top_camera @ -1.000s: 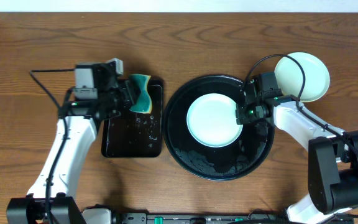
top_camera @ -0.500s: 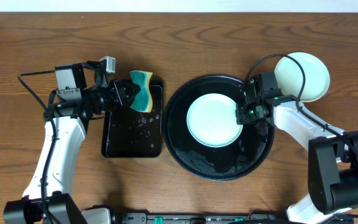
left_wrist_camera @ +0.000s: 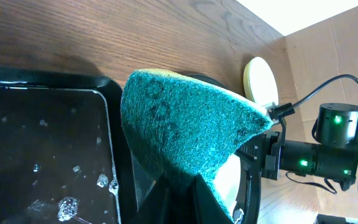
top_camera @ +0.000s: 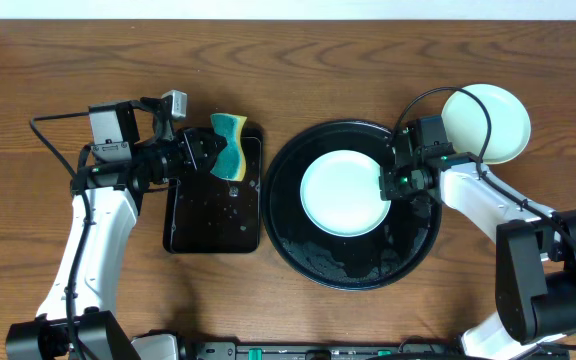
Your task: Clean dirty plates on tray and stack at the side
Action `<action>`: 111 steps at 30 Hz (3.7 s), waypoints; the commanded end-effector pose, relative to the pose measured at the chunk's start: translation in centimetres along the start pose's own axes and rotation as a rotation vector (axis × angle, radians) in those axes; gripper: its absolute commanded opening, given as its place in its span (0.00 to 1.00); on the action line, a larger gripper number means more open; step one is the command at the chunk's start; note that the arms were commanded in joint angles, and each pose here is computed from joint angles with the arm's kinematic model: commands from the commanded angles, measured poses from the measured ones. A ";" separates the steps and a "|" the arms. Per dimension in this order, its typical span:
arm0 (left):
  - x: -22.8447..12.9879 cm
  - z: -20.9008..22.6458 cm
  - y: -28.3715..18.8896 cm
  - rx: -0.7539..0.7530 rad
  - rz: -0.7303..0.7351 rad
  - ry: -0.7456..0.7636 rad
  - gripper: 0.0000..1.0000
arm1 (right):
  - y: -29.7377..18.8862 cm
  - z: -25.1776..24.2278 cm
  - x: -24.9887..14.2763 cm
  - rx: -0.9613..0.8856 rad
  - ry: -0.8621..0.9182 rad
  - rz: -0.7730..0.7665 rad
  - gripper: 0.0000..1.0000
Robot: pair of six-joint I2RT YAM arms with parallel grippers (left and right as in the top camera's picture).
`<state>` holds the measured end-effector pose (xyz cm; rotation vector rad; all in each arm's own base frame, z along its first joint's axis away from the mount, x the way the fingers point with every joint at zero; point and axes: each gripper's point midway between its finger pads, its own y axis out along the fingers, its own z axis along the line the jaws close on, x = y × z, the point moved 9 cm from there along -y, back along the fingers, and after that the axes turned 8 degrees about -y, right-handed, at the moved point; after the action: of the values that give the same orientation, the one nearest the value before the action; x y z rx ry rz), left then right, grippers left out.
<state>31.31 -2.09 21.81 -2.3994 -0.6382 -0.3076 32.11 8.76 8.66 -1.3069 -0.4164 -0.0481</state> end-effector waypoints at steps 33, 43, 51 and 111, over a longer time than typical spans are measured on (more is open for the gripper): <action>-3.9 0.5 4.4 0.926 -0.083 0.265 0.07 | 0.6 -0.1 -0.5 -0.027 -0.004 0.031 0.01; -5.0 -0.3 5.9 1.017 -0.064 0.360 0.07 | 0.6 -0.1 -0.6 -0.027 -0.004 0.034 0.01; -4.6 -0.9 5.6 1.015 -0.062 0.359 0.07 | 0.6 -0.1 -0.6 -0.026 -0.003 0.035 0.01; -9.5 -7.7 16.3 0.344 0.146 0.109 0.07 | 1.1 2.9 -1.6 0.001 -0.021 0.096 0.01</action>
<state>31.07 -21.91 12.34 -2.0063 -0.4371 -0.0903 31.39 10.48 8.83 -1.3545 -0.4007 -0.0267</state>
